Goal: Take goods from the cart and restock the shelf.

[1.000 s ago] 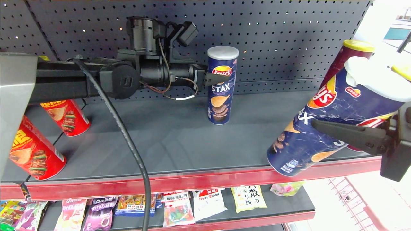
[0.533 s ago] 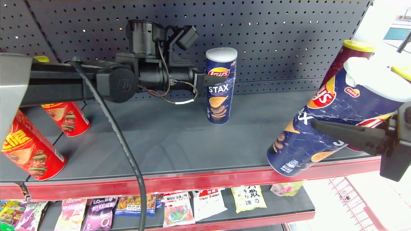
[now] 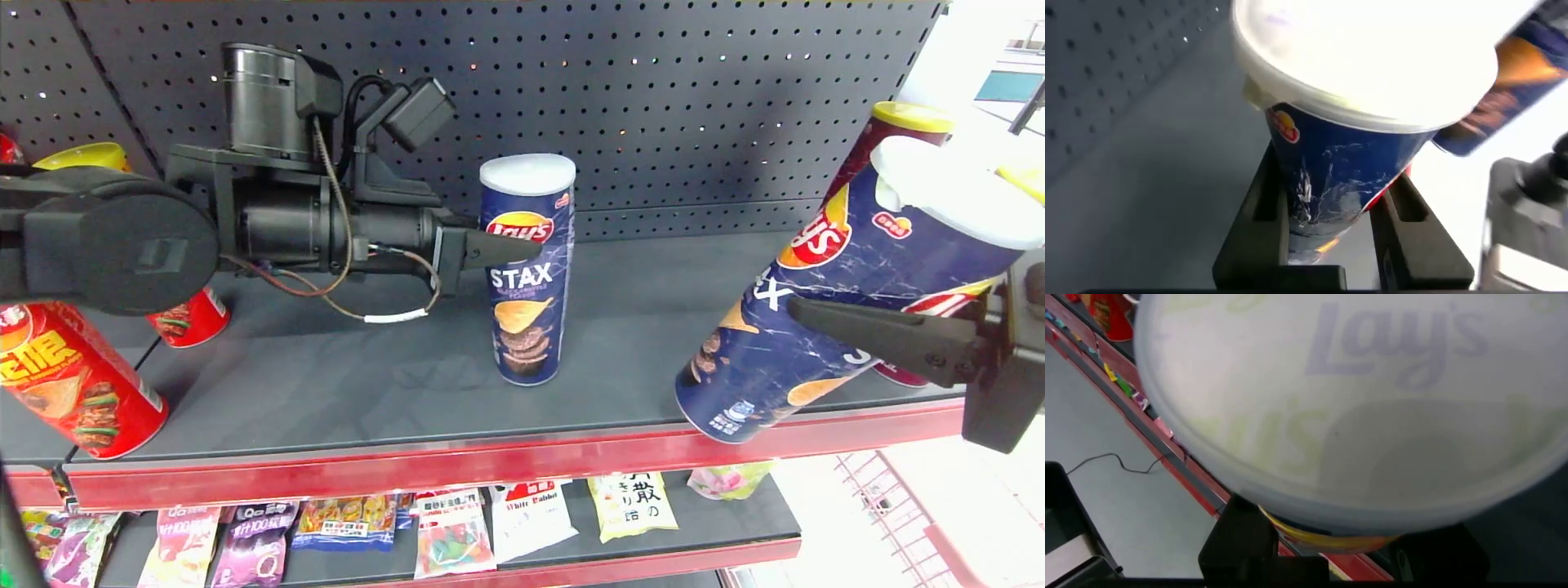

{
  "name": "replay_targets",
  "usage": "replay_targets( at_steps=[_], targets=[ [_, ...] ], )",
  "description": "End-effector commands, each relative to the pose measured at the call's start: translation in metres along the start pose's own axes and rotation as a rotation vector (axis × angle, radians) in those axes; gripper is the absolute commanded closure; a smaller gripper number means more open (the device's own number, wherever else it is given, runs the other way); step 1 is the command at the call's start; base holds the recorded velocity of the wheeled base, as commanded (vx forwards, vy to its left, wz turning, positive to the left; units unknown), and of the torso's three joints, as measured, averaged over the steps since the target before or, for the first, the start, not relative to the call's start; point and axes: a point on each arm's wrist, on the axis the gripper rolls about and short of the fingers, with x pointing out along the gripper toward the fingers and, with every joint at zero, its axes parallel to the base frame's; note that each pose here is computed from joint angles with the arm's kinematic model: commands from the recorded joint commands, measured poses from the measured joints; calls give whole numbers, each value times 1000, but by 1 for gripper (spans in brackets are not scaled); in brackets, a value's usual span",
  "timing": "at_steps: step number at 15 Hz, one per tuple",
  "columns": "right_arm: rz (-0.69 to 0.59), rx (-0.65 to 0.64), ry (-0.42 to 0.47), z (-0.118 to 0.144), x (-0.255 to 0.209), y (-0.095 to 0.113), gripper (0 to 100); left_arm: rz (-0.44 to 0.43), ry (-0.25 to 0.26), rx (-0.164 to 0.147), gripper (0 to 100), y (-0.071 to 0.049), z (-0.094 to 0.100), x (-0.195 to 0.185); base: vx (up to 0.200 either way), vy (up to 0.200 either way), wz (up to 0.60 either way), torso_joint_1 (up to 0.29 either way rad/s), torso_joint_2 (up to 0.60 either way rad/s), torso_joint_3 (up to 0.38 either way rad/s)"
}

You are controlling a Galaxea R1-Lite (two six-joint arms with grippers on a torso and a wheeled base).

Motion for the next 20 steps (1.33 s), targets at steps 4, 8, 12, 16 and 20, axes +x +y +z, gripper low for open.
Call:
replay_targets(
  at_steps=[4, 8, 12, 16, 20],
  targets=[
    [16, 0, 11, 1, 8, 1, 100, -12, 2, 8, 100, -34, -7, -36, 0, 0, 0, 0, 0, 0],
    [16, 0, 11, 0, 7, 2, 100, 1, -25, 30, 100, -34, -18, -32, 0, 0, 0, 0, 0, 0],
    [16, 0, 8, 1, 7, 1, 100, -8, -25, 29, 100, -37, -18, -32, 0, 0, 0, 0, 0, 0],
    [14, -1, 4, 3, 7, 1, 100, -11, -10, 21, 100, -41, -24, -36, 0, 0, 0, 0, 0, 0],
    [14, -1, 2, 3, 7, 1, 100, -13, 1, 16, 100, -40, -28, -34, 0, 0, 0, 0, 0, 0]
  ],
)
